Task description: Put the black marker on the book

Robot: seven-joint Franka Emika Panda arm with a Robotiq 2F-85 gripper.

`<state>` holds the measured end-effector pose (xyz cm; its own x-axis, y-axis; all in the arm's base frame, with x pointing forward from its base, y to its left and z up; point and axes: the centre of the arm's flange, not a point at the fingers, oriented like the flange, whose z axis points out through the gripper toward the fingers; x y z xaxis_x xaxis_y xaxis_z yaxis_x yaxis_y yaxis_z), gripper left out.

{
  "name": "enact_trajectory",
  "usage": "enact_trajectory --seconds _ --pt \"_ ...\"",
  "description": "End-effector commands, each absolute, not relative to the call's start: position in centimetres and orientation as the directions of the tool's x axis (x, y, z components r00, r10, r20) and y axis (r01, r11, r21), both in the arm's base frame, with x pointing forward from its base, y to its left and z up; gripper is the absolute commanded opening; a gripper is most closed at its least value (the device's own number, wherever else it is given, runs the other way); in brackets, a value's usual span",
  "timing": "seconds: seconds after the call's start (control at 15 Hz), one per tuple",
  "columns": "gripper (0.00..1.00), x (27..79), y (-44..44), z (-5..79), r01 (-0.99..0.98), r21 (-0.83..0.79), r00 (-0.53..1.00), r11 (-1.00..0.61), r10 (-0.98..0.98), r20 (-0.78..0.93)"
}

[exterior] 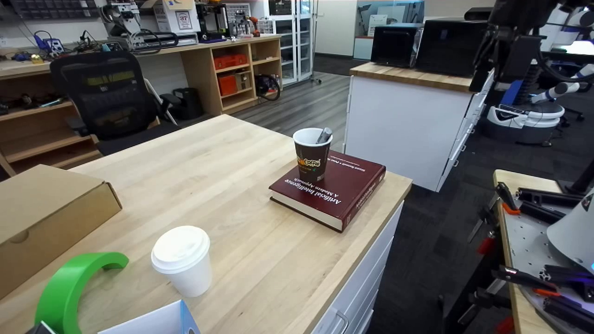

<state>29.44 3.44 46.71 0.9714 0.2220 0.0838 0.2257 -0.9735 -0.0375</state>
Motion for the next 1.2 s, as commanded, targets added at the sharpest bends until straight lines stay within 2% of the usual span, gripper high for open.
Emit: enact_trajectory --seconds 0.0,1.13 --pt "1.00 33.2 4.7 47.6 0.247 0.004 0.964 -0.969 0.247 0.096" --pt "1.00 45.1 13.4 49.4 0.387 0.066 0.914 -0.920 0.392 0.103"
